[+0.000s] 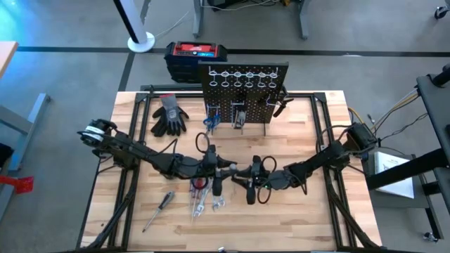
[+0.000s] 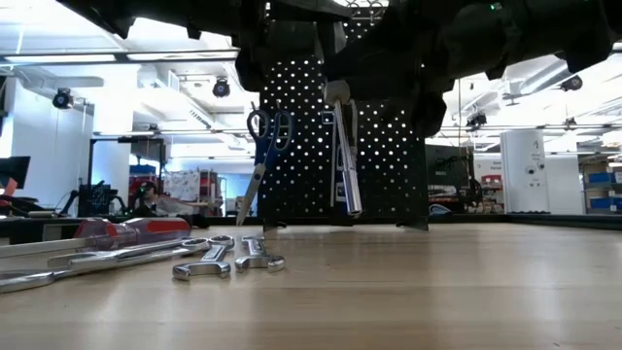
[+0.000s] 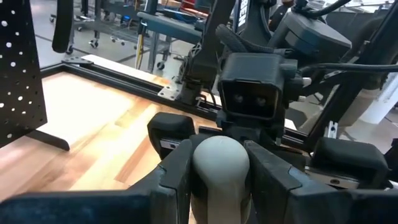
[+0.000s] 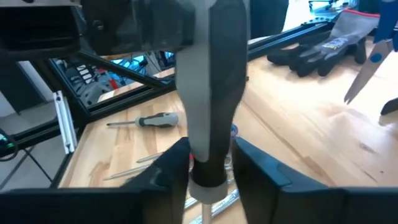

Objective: Hang tools onto peg board
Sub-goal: Hang the grey screwdriver on the pegboard

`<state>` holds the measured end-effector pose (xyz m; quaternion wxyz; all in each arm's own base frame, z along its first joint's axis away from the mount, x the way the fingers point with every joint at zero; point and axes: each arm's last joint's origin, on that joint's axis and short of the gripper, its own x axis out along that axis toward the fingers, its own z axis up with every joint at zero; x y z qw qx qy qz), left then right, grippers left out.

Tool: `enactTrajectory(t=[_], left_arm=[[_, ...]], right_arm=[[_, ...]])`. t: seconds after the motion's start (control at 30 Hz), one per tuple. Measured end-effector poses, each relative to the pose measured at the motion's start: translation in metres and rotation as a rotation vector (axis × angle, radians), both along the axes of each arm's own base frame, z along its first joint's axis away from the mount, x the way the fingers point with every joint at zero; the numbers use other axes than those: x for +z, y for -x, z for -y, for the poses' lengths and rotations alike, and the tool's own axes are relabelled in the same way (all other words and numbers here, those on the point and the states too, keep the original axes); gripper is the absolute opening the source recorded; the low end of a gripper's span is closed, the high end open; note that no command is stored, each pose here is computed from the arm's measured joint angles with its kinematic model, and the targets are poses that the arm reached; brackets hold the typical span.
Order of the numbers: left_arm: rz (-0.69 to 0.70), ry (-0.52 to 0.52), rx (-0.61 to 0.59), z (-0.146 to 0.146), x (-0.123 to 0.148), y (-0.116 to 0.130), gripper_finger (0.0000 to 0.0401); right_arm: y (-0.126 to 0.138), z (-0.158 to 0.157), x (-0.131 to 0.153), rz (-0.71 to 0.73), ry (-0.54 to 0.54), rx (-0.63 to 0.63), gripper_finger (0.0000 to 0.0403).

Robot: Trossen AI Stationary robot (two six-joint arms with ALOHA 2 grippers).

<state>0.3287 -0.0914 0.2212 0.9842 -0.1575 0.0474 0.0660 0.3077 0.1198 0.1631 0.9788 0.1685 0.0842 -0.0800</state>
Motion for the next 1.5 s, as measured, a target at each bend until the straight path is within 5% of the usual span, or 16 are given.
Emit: enactTrajectory(t=[0.1, 0.3, 0.57, 0.73, 1.03, 1.5], left_arm=[[0.000, 0.002, 0.000, 0.000, 0.000, 0.000, 0.0103], [-0.008, -0.054, -0.012, 0.000, 0.002, 0.001, 0.0109], [-0.086, -0.086, -0.021, -0.004, 0.012, 0.013, 0.0318], [-0.142, -0.104, 0.028, -0.006, 0.015, 0.028, 0.0377], [-0.151, -0.066, 0.081, -0.014, -0.012, 0.052, 0.0362], [-0.155, -0.013, 0.091, -0.020, -0.035, 0.070, 0.0342]], right_arm=[[0.000, 0.000, 0.000, -0.004, 0.017, 0.011, 0.0036], [-0.002, 0.004, 0.002, 0.001, 0.007, 0.029, 0.0033], [-0.004, 0.023, 0.016, 0.029, -0.043, 0.067, 0.0033], [0.003, 0.048, 0.020, 0.020, -0.085, -0.015, 0.0033], [0.010, 0.098, 0.021, 0.022, -0.126, -0.055, 0.0033], [0.020, 0.120, 0.020, 0.047, -0.209, -0.178, 0.0033]])
